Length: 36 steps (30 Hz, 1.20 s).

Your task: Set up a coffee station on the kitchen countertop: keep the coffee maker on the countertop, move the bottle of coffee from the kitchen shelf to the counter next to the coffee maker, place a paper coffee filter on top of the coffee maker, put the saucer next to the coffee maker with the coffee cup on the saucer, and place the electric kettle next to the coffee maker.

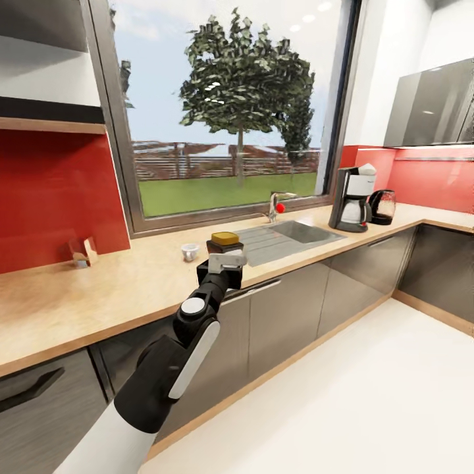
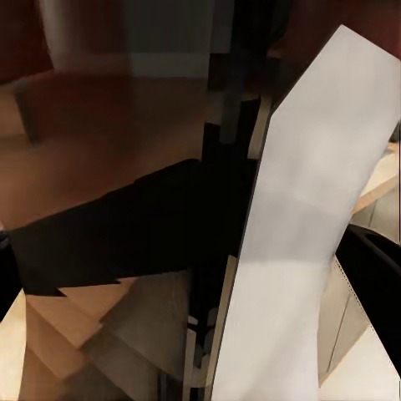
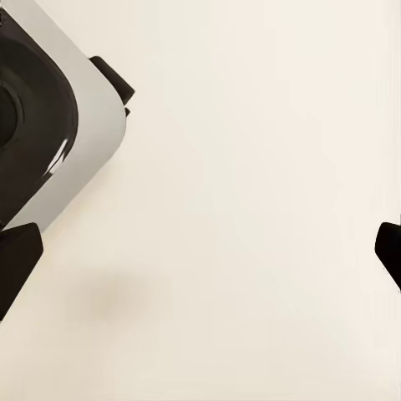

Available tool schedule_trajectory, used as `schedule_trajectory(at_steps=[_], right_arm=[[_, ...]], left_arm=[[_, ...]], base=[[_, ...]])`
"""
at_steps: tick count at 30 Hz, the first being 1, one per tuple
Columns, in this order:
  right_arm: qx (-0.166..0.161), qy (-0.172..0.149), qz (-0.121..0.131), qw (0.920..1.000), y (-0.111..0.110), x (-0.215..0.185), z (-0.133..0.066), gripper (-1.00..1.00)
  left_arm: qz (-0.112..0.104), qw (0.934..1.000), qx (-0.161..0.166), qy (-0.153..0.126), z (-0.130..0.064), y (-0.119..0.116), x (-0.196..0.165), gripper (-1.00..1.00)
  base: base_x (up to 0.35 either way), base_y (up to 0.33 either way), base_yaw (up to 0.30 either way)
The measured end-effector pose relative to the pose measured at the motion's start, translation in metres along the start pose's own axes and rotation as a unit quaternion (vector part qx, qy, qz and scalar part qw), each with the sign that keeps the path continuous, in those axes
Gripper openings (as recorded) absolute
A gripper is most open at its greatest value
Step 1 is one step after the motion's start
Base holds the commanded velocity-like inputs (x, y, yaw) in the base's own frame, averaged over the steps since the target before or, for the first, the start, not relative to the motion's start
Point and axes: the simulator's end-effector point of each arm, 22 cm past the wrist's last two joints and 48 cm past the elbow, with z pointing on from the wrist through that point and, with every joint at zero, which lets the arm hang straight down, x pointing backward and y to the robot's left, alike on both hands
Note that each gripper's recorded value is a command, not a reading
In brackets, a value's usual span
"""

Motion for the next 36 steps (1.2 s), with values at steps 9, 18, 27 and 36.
schedule_trajectory(at_steps=[9, 18, 27, 36], right_arm=[[0.0, 0.0, 0.0, 1.0, 0.0, 0.0, 0.0, 1.0], [0.0, 0.0, 0.0, 1.0, 0.0, 0.0, 0.0, 1.0], [-0.008, -0.004, 0.001, 1.0, 0.01, -0.007, 0.001, 1.0], [-0.008, -0.005, 0.002, 1.0, 0.011, -0.009, 0.002, 1.0]], left_arm=[[0.0, 1.0, 0.0, 0.0, 0.0, 0.0, 0.0, -1.0], [0.0, 1.0, 0.0, 0.001, 0.0, 0.0, 0.001, -1.0], [0.0, 1.0, 0.0, 0.001, 0.0, 0.0, 0.001, -1.0], [0.0, 1.0, 0.0, 0.001, 0.0, 0.0, 0.001, -1.0]], base=[[0.236, -0.213, -0.22], [0.239, -0.214, -0.209], [0.239, -0.214, -0.007], [0.238, -0.214, -0.032]])
